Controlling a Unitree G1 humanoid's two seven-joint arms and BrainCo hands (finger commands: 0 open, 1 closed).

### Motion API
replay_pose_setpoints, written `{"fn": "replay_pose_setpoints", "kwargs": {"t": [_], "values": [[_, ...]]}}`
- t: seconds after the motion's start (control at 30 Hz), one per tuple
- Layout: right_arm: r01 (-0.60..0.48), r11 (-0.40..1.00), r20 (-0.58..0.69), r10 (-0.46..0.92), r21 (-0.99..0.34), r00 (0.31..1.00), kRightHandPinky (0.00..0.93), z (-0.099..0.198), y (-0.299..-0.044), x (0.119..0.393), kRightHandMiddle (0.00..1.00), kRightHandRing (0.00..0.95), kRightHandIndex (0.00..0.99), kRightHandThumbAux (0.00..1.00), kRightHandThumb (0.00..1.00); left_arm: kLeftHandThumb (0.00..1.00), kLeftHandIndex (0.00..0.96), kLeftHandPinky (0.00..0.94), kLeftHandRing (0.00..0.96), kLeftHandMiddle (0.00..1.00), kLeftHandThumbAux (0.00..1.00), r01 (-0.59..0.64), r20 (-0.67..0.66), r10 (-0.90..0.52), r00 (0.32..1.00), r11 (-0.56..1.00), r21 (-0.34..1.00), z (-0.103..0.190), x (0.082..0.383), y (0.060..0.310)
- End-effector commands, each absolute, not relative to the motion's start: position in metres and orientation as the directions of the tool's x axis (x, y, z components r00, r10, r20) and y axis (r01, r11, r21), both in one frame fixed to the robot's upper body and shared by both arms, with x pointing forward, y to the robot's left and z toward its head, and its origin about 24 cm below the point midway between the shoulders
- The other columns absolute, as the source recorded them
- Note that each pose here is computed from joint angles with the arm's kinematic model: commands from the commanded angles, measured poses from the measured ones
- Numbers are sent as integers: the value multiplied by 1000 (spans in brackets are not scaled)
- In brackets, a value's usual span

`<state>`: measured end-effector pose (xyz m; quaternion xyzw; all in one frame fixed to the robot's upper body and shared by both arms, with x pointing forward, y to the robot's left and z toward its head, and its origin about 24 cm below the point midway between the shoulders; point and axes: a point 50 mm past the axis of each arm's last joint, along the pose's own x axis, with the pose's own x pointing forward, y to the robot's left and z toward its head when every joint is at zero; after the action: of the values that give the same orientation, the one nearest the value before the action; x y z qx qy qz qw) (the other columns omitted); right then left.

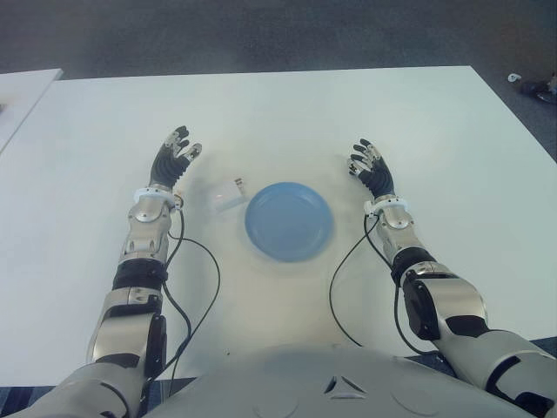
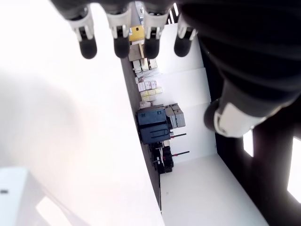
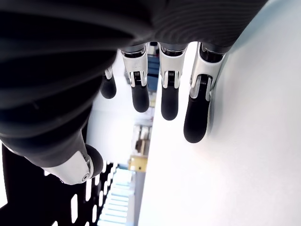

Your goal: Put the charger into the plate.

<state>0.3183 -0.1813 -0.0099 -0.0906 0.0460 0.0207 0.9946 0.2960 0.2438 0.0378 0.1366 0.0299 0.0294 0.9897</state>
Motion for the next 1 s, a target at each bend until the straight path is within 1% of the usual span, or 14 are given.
{"fn": "replay_pose_setpoints", "kwargs": {"t": [0.03, 0.2, 0.33, 0.37, 0.47, 0.57, 0.67, 0.83, 1.0], "values": [[-76, 984, -306, 23, -162, 952, 197, -51, -181, 290, 149, 169, 28, 673, 103, 83, 0, 1, 1, 1, 525, -22, -32, 37, 999, 923, 384, 42, 288, 244], [-80, 984, -303, 28, -160, 952, 202, -51, -180, 289, 148, 170, 27, 675, 105, 110, 0, 0, 0, 0, 427, 34, 22, -52, 998, 857, 515, 50, 280, 240], [-82, 984, -302, 31, -158, 953, 201, -51, -179, 289, 148, 170, 27, 673, 105, 142, 0, 0, 0, 0, 355, 55, 29, -90, 995, 804, 593, 53, 275, 240], [-82, 984, -302, 31, -158, 953, 202, -51, -179, 289, 148, 170, 28, 672, 105, 157, 0, 0, 0, 0, 339, 60, 29, -100, 995, 782, 621, 53, 274, 240], [-83, 985, -303, 33, -154, 953, 202, -52, -178, 289, 149, 171, 28, 673, 105, 156, 0, 0, 0, 0, 293, 72, 27, -132, 991, 689, 721, 54, 269, 240], [-83, 985, -304, 34, -152, 952, 198, -52, -177, 289, 149, 170, 28, 673, 106, 157, 0, 0, 0, 0, 247, 78, 24, -156, 987, 618, 782, 53, 264, 238], [-83, 985, -305, 34, -150, 952, 198, -52, -177, 289, 150, 169, 28, 672, 106, 159, 0, 0, 0, 0, 232, 78, 26, -167, 986, 587, 806, 52, 262, 238], [-81, 986, -306, 33, -145, 951, 196, -52, -177, 289, 152, 170, 27, 668, 106, 148, 0, 0, 0, 0, 208, 69, 40, -211, 977, 484, 872, 47, 255, 234], [-79, 987, -306, 33, -142, 952, 195, -52, -176, 289, 151, 169, 27, 670, 108, 134, 0, 0, 0, 0, 195, 70, 34, -249, 968, 395, 916, 32, 248, 232]]}}
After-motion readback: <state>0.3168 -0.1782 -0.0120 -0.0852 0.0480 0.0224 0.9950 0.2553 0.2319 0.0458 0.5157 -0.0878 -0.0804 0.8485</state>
